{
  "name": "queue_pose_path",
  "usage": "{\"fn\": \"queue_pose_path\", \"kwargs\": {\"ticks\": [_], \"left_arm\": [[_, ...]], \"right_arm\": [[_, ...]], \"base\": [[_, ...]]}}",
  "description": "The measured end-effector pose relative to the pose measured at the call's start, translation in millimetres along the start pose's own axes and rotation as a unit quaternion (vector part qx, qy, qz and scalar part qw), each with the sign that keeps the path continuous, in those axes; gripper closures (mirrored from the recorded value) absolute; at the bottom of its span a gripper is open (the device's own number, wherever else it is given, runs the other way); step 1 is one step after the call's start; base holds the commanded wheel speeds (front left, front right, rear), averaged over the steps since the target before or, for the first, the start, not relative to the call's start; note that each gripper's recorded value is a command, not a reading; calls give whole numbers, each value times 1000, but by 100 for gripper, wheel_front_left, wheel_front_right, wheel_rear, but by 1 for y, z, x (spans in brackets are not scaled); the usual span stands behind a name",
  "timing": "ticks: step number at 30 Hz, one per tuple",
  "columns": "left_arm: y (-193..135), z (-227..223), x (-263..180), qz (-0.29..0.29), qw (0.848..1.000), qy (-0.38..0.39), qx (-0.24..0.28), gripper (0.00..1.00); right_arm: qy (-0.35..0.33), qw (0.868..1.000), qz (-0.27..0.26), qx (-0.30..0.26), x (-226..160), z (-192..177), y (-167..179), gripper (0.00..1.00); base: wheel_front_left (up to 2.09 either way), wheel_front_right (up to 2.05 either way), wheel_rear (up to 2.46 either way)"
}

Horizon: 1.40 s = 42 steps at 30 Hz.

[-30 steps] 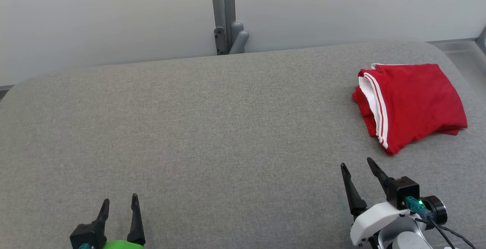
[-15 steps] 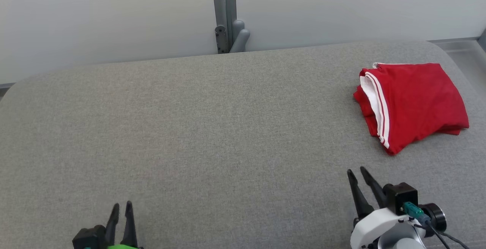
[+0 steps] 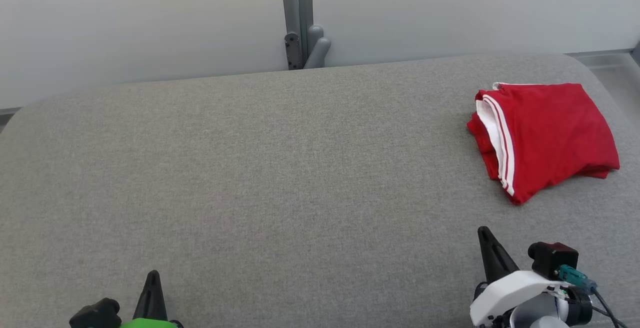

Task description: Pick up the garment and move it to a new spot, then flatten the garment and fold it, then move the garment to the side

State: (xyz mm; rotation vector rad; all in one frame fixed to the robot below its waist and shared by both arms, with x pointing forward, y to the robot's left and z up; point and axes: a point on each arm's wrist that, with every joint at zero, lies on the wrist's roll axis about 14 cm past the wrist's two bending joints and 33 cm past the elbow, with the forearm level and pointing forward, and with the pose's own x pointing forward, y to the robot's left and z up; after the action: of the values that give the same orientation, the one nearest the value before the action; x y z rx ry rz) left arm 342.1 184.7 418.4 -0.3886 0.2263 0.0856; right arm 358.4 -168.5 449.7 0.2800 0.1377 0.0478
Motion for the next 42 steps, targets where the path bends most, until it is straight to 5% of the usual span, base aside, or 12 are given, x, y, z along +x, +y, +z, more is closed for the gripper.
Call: {"fn": "queue_pose_path", "kwargs": {"ticks": [20, 42], "left_arm": [[-1, 18, 10, 5, 989, -8, -150, 100], [-5, 38, 19, -11, 956, -18, -293, 100]], "right_arm": [[-16, 987, -25, 161, 7, 15, -9, 100], [-29, 948, -28, 315, 13, 28, -14, 100]], "base": [[0, 0, 0], [0, 0, 0]]}}
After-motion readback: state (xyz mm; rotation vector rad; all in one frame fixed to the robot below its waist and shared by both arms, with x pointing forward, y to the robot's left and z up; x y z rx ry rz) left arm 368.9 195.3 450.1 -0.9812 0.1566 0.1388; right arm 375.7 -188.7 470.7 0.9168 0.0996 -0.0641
